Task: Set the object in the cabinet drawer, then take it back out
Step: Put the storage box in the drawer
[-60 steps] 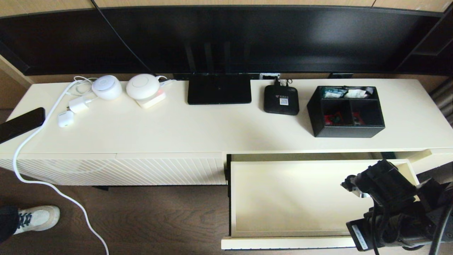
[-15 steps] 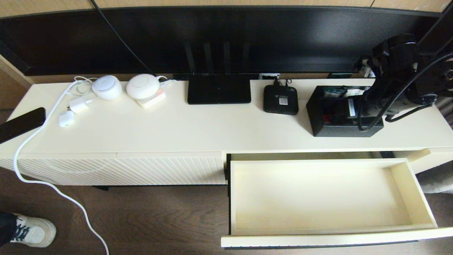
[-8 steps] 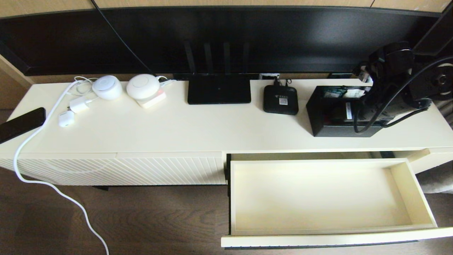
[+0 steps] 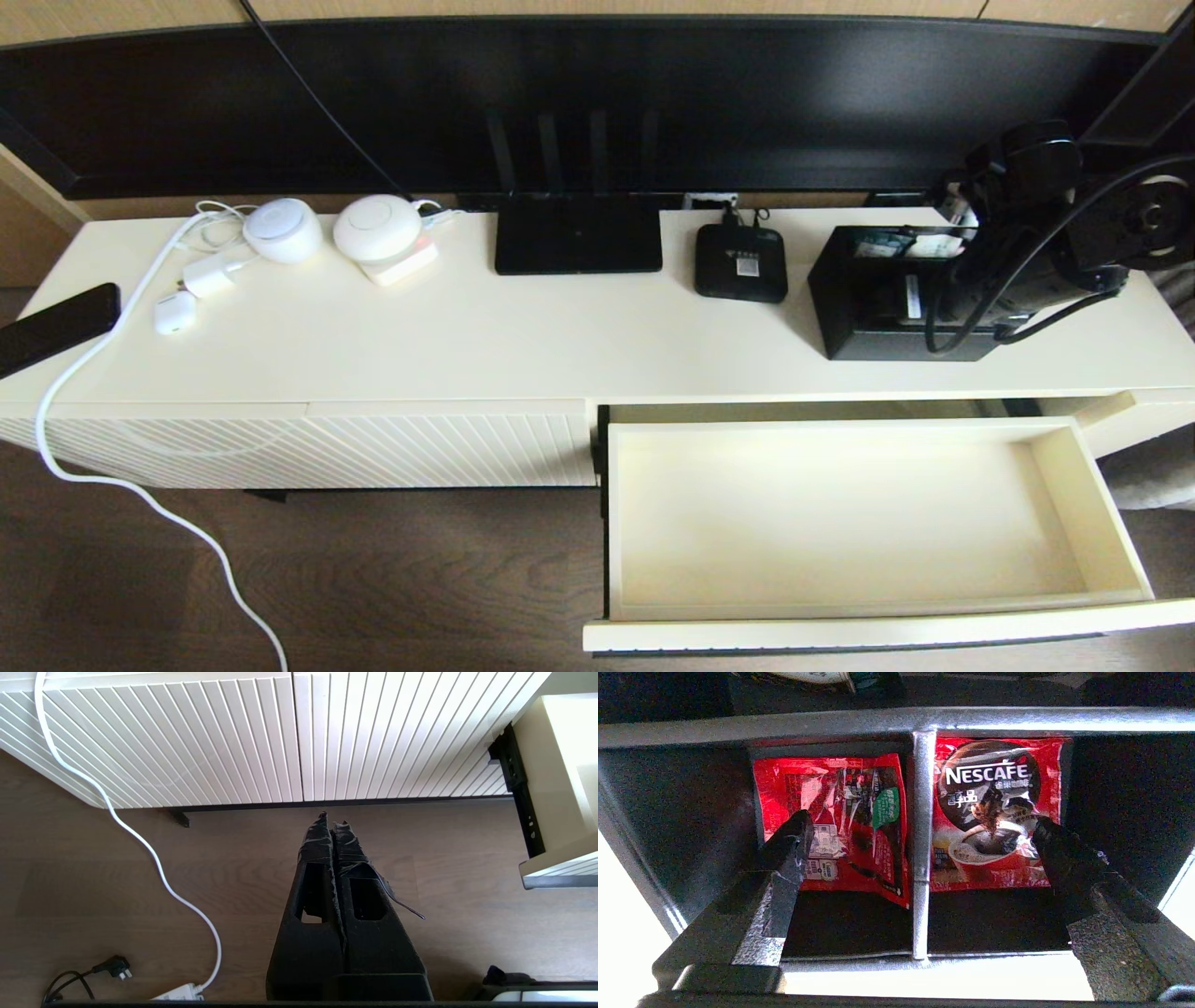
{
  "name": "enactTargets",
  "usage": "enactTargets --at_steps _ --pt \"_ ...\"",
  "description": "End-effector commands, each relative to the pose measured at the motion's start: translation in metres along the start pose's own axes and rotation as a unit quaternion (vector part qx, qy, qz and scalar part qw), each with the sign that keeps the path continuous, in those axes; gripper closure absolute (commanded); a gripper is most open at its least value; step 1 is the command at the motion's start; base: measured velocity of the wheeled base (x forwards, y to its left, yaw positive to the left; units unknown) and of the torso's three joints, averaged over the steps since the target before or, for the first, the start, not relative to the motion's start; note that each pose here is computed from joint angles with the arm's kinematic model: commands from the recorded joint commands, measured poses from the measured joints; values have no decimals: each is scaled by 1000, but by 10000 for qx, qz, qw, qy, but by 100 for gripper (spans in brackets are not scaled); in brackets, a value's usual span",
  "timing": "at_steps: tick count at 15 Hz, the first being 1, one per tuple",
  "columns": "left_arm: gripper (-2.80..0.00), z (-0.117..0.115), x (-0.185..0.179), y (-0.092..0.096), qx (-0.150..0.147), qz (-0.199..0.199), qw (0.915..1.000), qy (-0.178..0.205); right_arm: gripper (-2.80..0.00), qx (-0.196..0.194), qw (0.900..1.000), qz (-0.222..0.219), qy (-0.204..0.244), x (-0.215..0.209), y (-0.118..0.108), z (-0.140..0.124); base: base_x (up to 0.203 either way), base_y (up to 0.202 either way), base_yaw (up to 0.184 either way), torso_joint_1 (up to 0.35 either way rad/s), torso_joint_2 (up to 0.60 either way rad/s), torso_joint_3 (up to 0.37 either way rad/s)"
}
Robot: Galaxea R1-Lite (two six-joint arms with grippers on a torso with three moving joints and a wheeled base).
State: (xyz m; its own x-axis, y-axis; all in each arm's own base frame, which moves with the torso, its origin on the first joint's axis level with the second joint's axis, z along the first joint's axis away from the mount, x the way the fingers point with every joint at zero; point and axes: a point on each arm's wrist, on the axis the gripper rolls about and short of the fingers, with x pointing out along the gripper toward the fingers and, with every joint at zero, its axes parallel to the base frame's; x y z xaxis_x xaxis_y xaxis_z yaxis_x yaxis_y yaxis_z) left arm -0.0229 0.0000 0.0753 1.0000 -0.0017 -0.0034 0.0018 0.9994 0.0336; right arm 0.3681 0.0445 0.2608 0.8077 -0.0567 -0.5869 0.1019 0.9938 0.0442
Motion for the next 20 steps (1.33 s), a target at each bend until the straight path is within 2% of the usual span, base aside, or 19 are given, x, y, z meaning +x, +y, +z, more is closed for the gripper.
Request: enactTargets --at_steps 1,5,6,16,20 --pt "0 0 0 0 1 1 10000 4 -280 1 10000 1 -8 5 1 -2 0 0 0 0 0 0" --pt "0 0 0 0 1 1 10000 6 -280 6 10000 11 -84 12 1 -6 0 0 0 0 0 0" --pt "0 0 0 0 1 1 10000 0 0 9 10000 17 -90 12 1 -5 0 0 0 0 0 0" --pt "0 0 0 0 1 1 10000 7 0 11 9999 21 -130 9 0 -4 0 0 0 0 0 0" --pt "0 0 0 0 1 1 10000 -2 0 -14 9995 58 -311 -18 -2 -2 0 0 0 0 0 0"
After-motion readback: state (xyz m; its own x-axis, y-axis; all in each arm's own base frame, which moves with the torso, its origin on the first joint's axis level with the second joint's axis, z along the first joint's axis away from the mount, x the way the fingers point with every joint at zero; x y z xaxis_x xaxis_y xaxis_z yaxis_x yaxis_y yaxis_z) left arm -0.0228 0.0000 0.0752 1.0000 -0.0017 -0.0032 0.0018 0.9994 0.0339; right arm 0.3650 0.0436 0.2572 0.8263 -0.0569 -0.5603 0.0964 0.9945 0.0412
